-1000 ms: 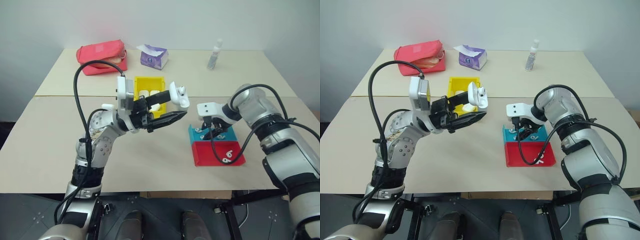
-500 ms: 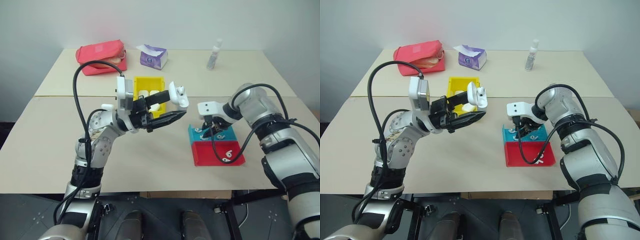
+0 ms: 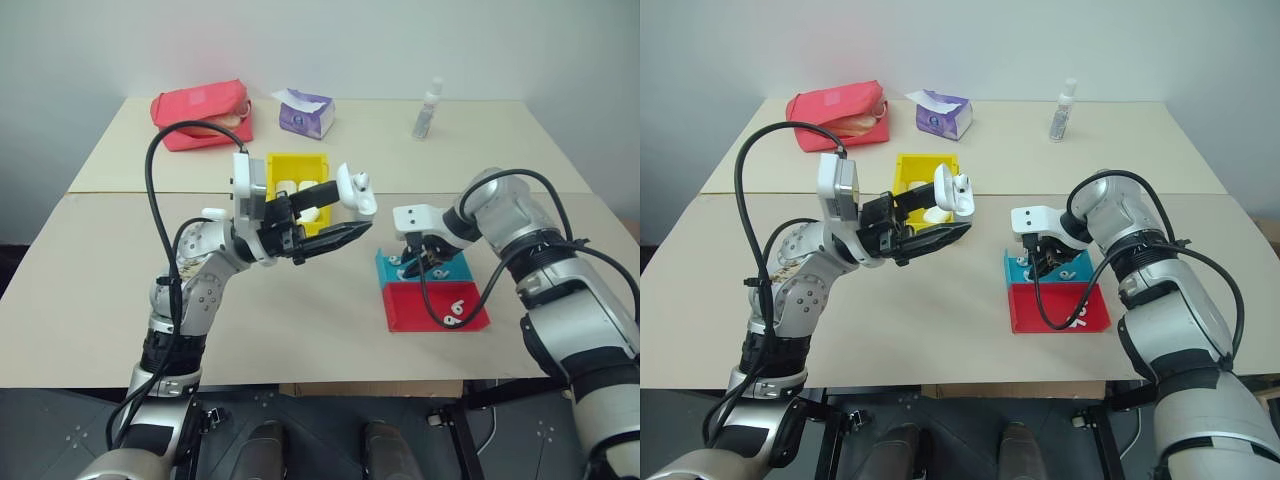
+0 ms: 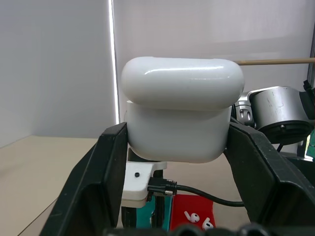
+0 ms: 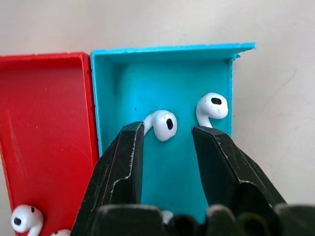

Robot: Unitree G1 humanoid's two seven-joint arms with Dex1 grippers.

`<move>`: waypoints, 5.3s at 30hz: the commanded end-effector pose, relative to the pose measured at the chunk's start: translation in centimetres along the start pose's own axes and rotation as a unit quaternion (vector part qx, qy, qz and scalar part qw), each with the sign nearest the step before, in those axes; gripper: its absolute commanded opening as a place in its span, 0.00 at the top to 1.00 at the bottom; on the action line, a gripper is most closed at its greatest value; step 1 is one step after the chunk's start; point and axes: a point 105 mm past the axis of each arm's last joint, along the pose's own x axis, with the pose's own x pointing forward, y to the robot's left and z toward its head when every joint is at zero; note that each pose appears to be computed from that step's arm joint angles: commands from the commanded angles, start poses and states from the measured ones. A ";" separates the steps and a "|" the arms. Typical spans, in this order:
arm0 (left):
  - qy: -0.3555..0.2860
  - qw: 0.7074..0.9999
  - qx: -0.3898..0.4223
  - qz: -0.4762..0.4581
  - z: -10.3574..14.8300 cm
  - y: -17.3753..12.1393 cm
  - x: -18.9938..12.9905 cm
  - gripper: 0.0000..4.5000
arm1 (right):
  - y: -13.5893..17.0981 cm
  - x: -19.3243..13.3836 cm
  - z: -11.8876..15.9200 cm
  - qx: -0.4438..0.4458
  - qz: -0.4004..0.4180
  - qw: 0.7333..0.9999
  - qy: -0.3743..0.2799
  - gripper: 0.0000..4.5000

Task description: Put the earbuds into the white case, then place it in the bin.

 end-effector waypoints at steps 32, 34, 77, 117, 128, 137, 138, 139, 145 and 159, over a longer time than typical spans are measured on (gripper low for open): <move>0.002 1.000 0.016 -0.008 1.0 -0.3 0.0 0.38 | 1.3 1.0 0.9 0.087 0.002 0.995 -0.045 1.00; 0.002 1.000 0.017 -0.005 1.0 -0.4 -0.1 0.38 | 1.3 1.0 0.7 0.086 0.007 0.995 -0.040 1.00; 0.004 1.000 0.019 0.000 1.0 -0.3 0.0 0.38 | 0.0 -2.1 -1.1 -0.037 -0.001 0.999 0.022 0.58; 0.010 1.000 0.028 0.003 1.3 -0.1 -0.3 0.38 | -1.7 -0.8 2.7 -0.120 -0.047 0.992 0.003 0.58; 0.011 0.999 0.032 0.011 1.4 -0.2 -0.4 0.38 | -1.8 0.3 2.3 -0.123 -0.045 0.991 0.014 0.58; 0.013 0.999 0.034 0.013 1.5 -0.2 -0.5 0.38 | -1.9 0.8 1.8 -0.122 -0.048 0.991 0.025 0.58; 0.013 0.999 0.035 0.013 1.5 -0.2 -0.5 0.38 | -1.8 0.8 1.8 -0.122 -0.046 0.991 0.026 0.58; 0.013 0.999 0.035 0.014 1.5 -0.2 -0.5 0.38 | -1.8 0.8 1.7 -0.121 -0.046 0.991 0.027 0.58; 0.013 0.999 0.037 0.015 1.6 -0.2 -0.6 0.38 | -1.7 0.9 1.5 -0.122 -0.041 0.991 0.029 0.58; 0.015 0.999 0.039 0.019 1.6 -0.3 -0.8 0.38 | -1.3 1.7 0.9 -0.112 -0.030 0.993 0.037 0.86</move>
